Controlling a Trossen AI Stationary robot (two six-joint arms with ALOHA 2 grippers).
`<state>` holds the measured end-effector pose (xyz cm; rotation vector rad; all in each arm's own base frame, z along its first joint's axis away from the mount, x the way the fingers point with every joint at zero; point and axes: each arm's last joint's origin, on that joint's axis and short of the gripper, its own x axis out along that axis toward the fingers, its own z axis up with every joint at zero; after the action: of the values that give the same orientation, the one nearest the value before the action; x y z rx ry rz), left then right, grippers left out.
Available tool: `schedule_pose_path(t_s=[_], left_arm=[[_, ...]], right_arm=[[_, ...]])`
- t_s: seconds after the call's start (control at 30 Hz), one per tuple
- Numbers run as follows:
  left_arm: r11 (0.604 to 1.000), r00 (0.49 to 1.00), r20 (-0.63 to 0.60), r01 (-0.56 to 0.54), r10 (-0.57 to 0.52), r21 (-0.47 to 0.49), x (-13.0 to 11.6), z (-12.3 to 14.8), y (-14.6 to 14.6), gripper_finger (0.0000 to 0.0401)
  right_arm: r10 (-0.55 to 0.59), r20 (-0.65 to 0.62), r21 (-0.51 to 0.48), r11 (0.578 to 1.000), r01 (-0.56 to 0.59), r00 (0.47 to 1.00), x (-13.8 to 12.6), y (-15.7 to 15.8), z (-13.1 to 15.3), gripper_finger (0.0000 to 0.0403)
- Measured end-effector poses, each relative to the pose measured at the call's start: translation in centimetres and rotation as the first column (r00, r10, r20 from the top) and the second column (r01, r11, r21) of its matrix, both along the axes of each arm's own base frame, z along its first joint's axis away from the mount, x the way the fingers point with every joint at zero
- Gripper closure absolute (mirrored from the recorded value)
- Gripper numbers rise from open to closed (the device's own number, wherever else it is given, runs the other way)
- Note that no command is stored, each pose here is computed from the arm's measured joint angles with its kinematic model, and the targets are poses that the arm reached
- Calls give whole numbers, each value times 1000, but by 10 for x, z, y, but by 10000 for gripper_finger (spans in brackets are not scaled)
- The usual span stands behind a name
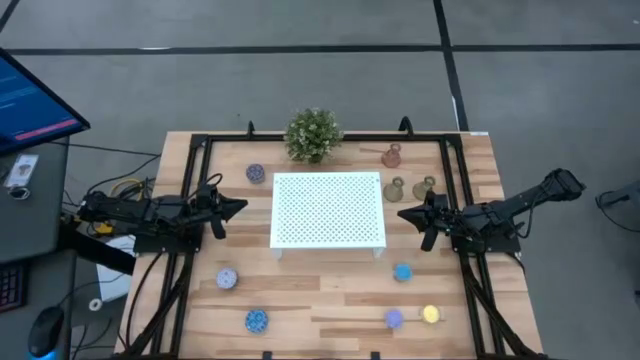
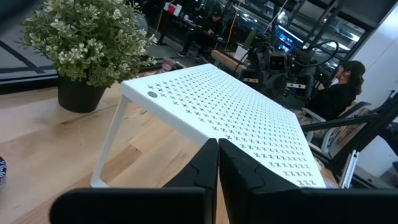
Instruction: Pick & Place candle stick holders
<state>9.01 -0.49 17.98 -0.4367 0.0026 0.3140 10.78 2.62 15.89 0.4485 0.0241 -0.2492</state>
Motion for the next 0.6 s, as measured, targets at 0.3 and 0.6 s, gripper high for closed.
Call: schedule_pose_path(t_s=[0.3,0.6], left_arm=[[1000,1000,0,0,0,0,0,0,0,389],[999,996,79,-39,40,-11,1,8,1,389]], right_arm=[[0,0,0,1000,0,1000,0,0,0,401],[0,0,0,1000,0,1000,0,0,0,401]])
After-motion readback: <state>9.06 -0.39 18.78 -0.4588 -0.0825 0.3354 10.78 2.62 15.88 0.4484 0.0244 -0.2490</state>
